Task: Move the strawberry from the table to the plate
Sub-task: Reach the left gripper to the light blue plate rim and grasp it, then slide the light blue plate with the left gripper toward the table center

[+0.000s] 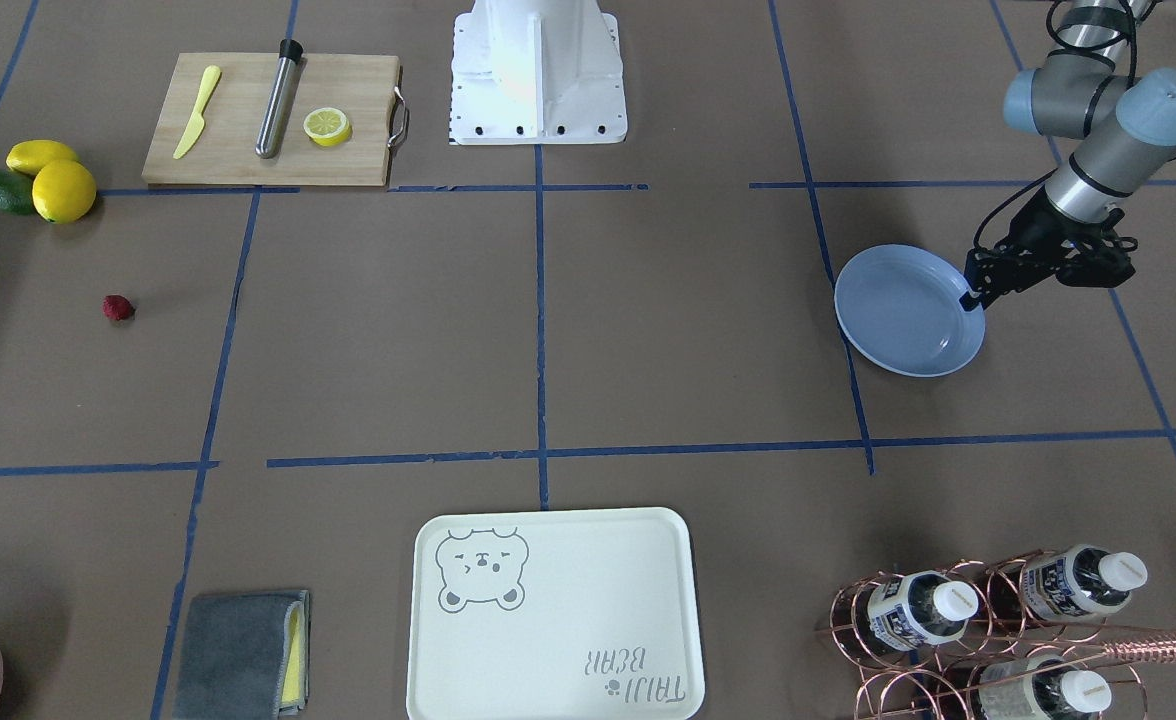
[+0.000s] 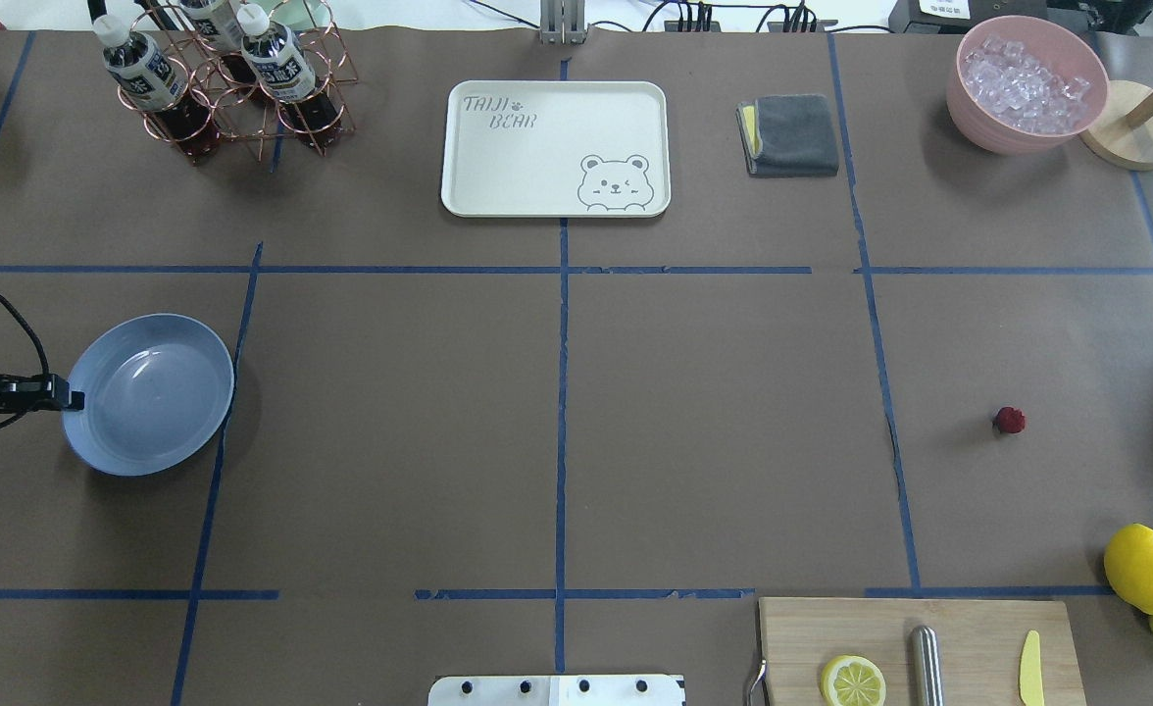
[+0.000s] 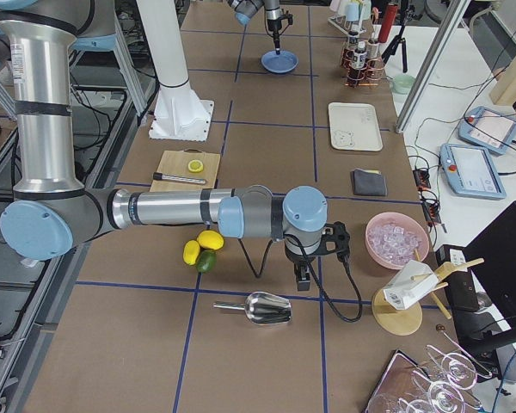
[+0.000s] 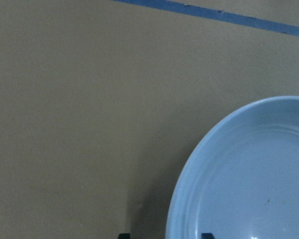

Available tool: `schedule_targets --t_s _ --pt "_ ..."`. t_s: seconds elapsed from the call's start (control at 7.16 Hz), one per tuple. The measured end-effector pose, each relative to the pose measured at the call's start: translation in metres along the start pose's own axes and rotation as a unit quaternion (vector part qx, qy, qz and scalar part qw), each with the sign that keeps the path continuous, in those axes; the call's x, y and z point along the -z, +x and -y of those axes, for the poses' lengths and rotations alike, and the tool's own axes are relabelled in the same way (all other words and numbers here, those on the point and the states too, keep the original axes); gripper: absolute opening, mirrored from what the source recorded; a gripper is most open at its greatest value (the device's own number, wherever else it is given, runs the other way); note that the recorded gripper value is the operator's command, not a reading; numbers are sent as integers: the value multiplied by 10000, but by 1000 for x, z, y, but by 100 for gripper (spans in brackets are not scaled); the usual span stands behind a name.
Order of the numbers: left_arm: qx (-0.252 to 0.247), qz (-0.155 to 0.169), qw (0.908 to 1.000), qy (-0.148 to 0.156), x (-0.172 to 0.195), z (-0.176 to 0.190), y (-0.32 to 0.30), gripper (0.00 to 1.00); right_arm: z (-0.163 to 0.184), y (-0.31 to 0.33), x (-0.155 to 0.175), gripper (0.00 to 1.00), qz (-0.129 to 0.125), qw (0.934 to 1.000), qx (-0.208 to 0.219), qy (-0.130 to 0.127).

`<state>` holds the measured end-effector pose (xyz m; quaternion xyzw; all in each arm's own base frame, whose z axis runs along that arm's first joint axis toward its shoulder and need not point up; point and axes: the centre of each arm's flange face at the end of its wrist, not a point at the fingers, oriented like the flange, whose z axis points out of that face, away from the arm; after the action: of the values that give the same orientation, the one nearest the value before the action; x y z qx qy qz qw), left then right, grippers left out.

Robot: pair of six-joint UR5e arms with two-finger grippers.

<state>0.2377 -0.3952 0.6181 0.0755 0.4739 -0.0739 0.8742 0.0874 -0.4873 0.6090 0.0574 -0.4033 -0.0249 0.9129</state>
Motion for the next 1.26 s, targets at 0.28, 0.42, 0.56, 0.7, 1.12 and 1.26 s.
schedule_targets --t_s 0.28,0.42,0.56,0.7,1.12,1.26 --pt "-2 -34 10000 -41 4 -1 5 0 1 -4 2 100 119 9999 22 33" --pt "18 -99 9998 -184 14 0 22 0 3 -10 7 100 155 9998 88 83" --pt "114 -136 9991 -390 33 4 46 0 3 -14 10 100 160 9997 114 115" --pt "265 -131 9983 -497 58 17 75 0 2 -17 11 100 163 9998 20 126" --pt "905 -332 9940 -511 83 79 233 0 9 -35 4 100 196 9993 -321 48" --pt "1208 -452 9897 -627 65 70 303 0 13 -52 2 100 211 9988 -437 24"
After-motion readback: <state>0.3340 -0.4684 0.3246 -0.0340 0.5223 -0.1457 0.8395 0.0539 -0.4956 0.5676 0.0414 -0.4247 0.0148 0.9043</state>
